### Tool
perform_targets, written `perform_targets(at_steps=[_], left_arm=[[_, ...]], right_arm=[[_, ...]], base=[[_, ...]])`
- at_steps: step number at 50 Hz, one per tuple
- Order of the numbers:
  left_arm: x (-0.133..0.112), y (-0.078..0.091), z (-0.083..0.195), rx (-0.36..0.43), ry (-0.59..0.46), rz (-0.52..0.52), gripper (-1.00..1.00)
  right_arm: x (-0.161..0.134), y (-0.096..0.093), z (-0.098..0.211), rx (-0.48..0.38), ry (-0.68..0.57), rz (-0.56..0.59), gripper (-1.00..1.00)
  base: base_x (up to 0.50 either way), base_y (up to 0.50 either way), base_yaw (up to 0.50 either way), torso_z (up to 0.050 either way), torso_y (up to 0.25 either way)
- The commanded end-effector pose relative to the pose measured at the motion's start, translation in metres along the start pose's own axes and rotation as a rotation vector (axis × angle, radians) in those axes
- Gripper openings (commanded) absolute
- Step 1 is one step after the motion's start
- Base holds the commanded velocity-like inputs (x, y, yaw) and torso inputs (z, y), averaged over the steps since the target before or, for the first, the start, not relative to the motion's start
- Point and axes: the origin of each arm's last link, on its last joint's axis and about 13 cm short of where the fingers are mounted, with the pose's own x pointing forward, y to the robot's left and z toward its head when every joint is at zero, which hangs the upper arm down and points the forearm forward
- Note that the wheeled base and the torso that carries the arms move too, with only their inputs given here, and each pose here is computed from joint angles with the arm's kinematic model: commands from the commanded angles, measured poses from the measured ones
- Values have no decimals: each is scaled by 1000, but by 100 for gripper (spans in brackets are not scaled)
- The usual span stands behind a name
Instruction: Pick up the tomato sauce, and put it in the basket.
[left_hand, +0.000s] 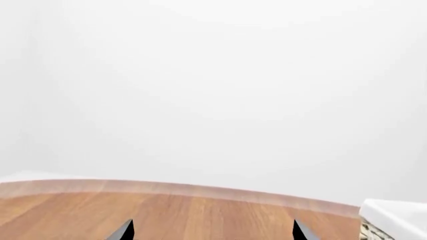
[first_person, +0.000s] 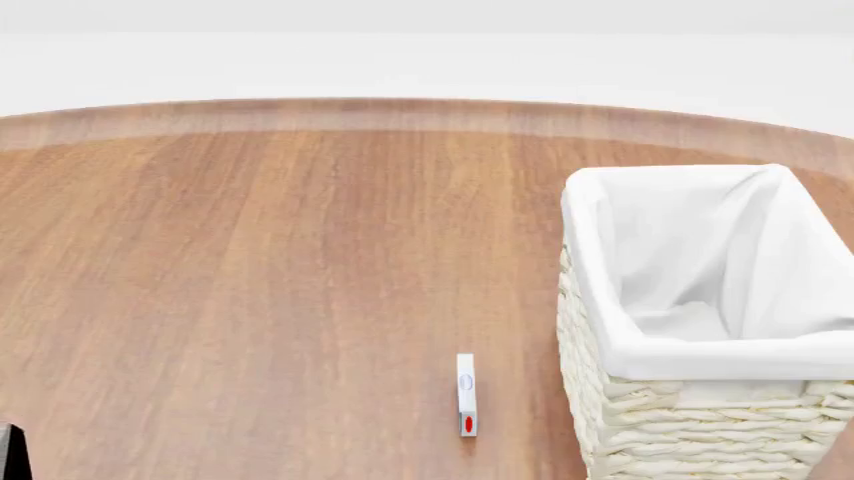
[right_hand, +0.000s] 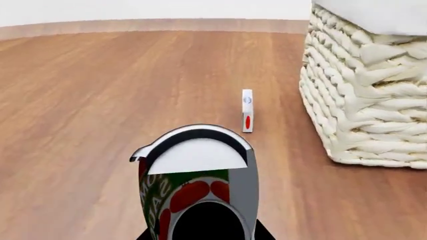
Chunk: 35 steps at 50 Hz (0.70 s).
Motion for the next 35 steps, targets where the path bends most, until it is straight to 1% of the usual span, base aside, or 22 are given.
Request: perform_targets(at_steps=[1, 22, 25, 35], left_arm=[[2, 0, -2, -1, 6, 0, 100], [1, 0, -2, -2, 8, -4, 100], [2, 0, -2, -2, 9, -3, 100], [0, 2, -1, -2, 10, 2, 100]], right_arm=[[15, -4, 40, -67, -19, 2, -100], [15, -4, 43, -63, -19, 5, -100], [22, -5, 45, -77, -22, -5, -100], [52, -10, 76, -122, -56, 3, -100]], base=[[0, 0, 0, 0, 0], [0, 0, 0, 0, 0], [0, 0, 0, 0, 0], [0, 0, 0, 0, 0]])
